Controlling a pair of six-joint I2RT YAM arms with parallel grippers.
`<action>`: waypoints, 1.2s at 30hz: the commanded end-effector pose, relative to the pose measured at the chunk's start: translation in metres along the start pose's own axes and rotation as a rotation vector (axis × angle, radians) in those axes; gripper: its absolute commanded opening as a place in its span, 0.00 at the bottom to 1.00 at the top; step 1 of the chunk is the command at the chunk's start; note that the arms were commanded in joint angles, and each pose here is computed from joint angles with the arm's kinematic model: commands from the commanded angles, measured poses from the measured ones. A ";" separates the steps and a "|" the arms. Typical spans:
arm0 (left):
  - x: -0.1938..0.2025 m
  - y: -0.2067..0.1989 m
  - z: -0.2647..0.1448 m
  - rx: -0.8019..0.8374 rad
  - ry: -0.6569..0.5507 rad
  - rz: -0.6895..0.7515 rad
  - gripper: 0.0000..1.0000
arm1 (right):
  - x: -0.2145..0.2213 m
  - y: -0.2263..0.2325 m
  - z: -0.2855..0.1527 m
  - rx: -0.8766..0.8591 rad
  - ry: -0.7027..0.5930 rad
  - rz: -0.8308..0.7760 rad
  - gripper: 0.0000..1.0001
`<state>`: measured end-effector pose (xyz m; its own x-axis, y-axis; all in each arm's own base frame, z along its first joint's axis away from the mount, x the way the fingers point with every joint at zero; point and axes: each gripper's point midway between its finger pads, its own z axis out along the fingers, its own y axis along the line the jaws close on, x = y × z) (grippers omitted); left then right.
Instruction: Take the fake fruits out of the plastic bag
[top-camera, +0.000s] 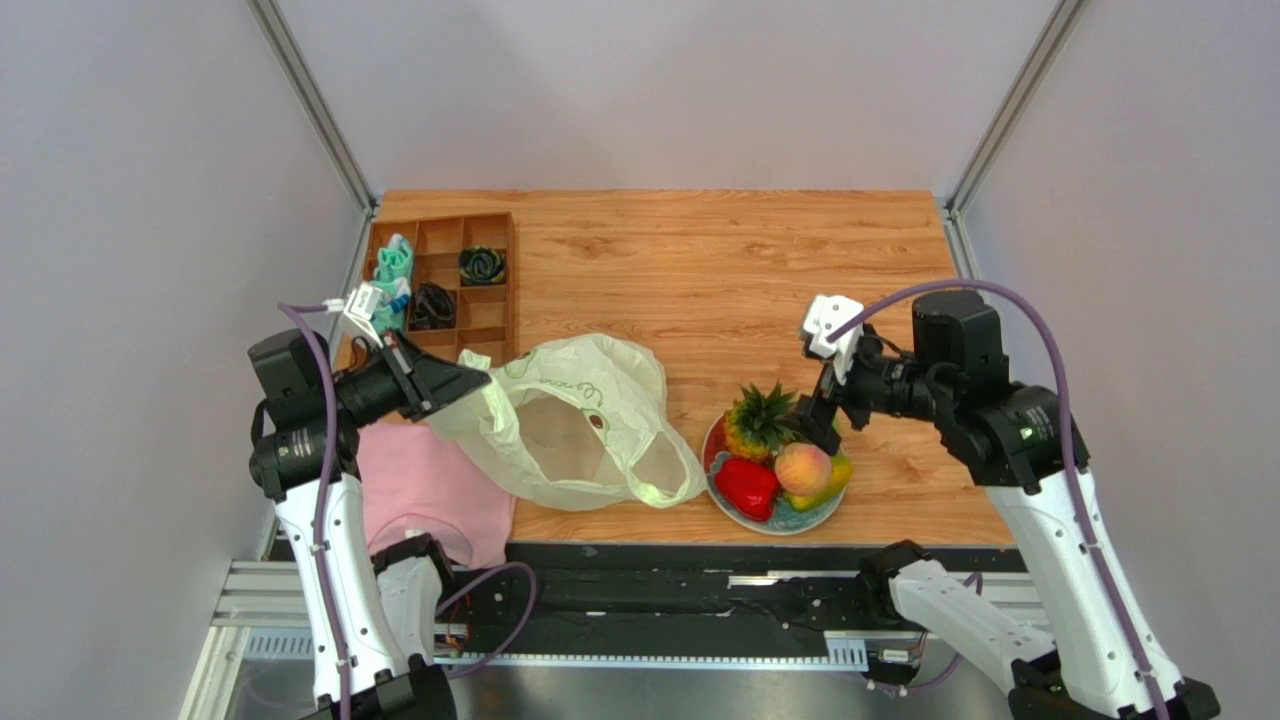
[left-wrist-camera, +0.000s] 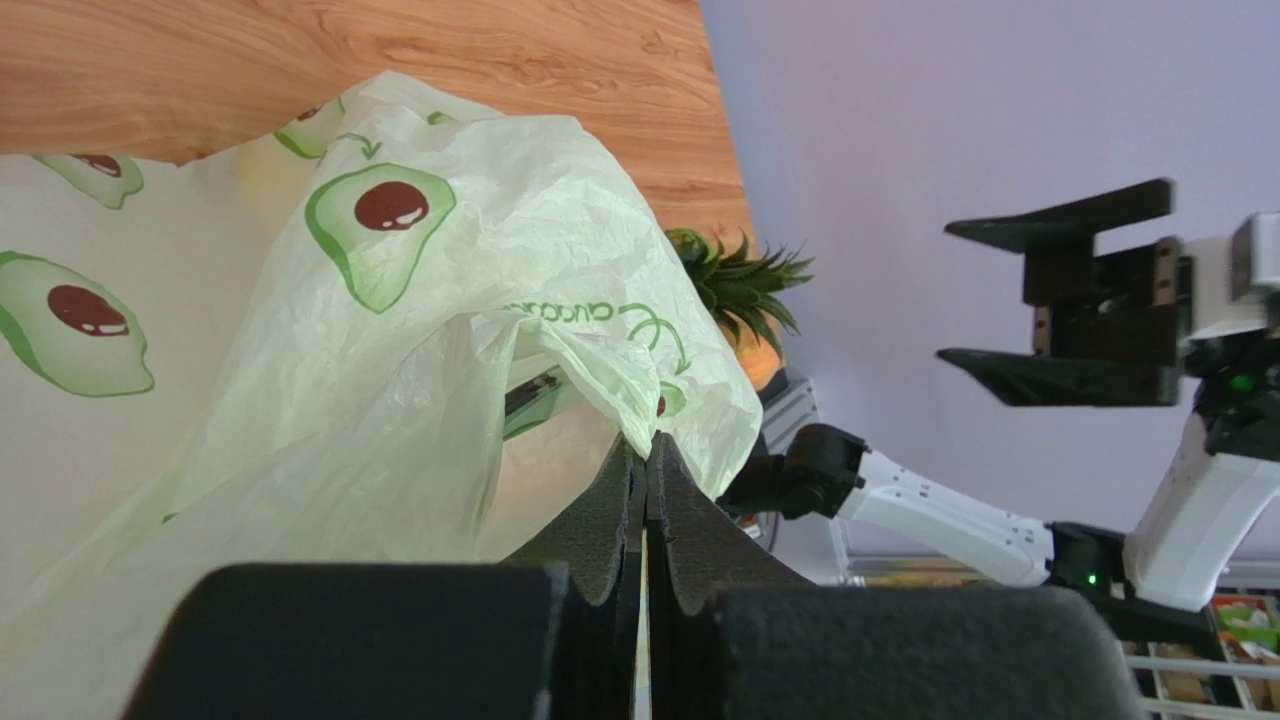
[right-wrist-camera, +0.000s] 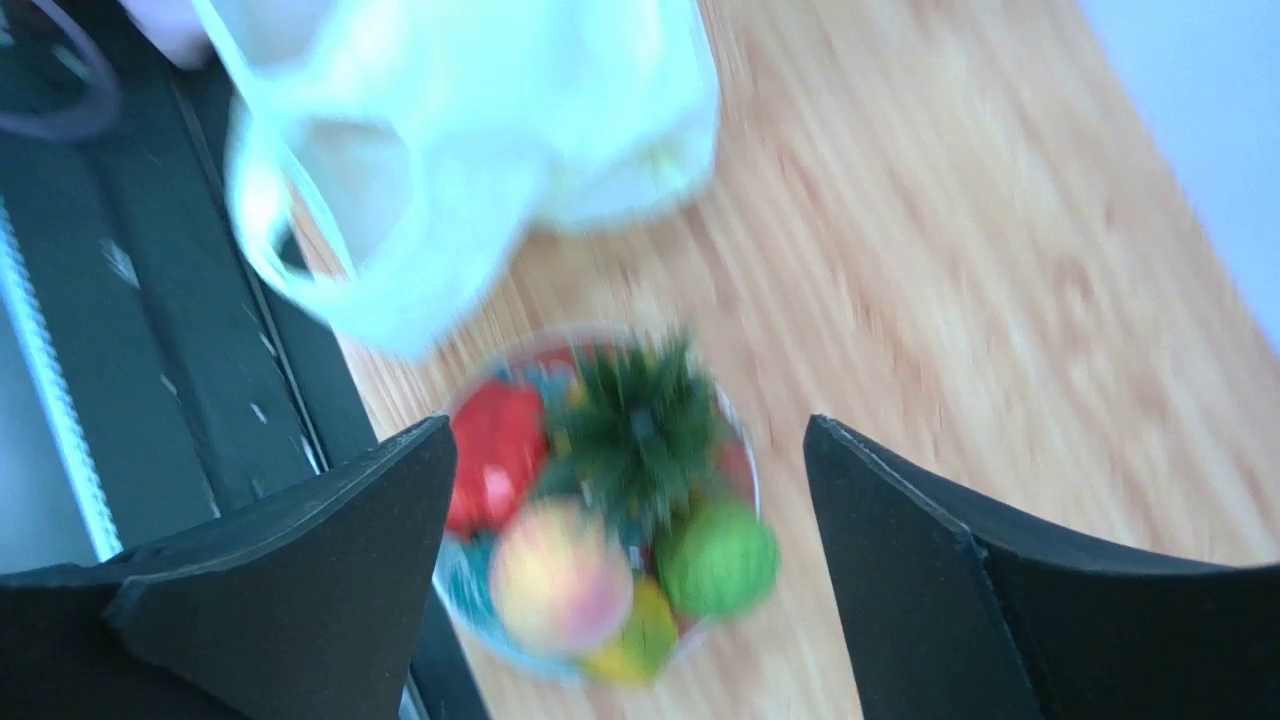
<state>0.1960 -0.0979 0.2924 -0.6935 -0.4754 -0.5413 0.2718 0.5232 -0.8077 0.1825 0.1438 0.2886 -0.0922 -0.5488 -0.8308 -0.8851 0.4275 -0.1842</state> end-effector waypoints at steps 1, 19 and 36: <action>0.011 -0.010 -0.004 0.051 0.011 0.009 0.00 | -0.091 0.022 0.033 -0.175 -0.178 0.000 0.86; 0.014 -0.037 -0.016 0.061 -0.014 0.074 0.00 | -0.117 0.120 0.247 -0.476 0.003 0.080 0.18; 0.069 -0.129 -0.061 0.171 0.038 0.351 0.00 | -0.021 0.061 0.325 -0.015 0.269 0.205 0.77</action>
<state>0.0950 -0.1438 0.3646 -0.5843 -0.3063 -0.7516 0.5372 0.5482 -0.6410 0.2702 0.4033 0.1256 -0.4031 -0.6443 -0.6499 -0.8568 0.5152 0.0207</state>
